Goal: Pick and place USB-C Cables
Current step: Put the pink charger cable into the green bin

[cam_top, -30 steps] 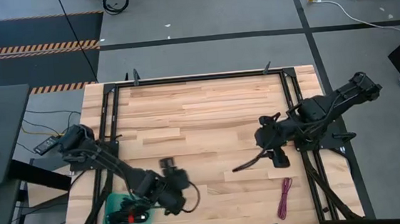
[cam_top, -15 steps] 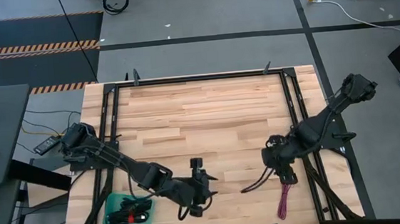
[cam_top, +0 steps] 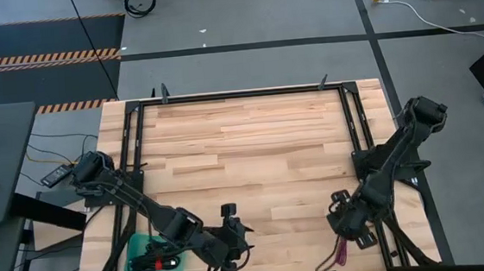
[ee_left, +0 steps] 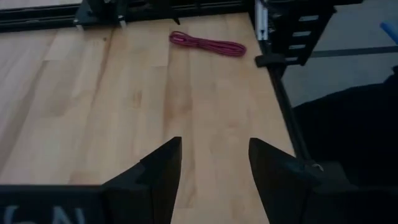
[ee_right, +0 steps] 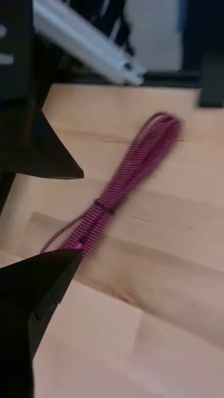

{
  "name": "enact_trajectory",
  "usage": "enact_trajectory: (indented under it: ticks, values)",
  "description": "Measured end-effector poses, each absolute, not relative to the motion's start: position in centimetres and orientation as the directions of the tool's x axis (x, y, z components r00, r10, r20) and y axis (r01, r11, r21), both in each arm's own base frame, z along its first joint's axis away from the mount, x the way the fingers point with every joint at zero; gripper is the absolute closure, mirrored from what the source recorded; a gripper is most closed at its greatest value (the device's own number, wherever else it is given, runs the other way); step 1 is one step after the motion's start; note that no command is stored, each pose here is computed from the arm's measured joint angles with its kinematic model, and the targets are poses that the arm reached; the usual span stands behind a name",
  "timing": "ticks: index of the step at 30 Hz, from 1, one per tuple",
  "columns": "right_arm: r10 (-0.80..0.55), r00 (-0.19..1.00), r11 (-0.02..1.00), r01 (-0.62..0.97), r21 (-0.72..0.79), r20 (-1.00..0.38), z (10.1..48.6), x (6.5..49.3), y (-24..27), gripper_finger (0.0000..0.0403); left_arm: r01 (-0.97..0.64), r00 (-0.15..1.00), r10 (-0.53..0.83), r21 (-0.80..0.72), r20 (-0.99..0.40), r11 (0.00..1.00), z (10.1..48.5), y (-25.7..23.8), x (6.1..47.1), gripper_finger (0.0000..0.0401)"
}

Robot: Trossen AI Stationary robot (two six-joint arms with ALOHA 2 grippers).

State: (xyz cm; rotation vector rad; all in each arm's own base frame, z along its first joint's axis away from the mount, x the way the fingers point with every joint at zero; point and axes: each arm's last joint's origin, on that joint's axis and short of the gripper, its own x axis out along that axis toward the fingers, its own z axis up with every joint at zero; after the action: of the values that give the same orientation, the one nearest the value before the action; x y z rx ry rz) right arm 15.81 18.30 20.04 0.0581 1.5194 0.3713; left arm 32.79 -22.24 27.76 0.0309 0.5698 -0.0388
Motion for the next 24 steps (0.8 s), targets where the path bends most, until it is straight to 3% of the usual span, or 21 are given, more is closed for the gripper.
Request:
enact_trajectory:
  ticks: [16,24]
  values:
    - [0.094,-0.185,0.930,-0.333,0.152,-0.978,13.9,15.5,21.0,0.0211,0.053,0.844,-0.044,0.002,-0.535,0.999,27.8,-23.2,32.1,0.0209]
    - [0.069,-0.142,0.931,-0.346,0.115,-0.987,14.2,15.8,21.1,0.0211,0.054,0.838,-0.037,0.017,-0.545,0.998,27.6,-23.1,32.1,0.0209]
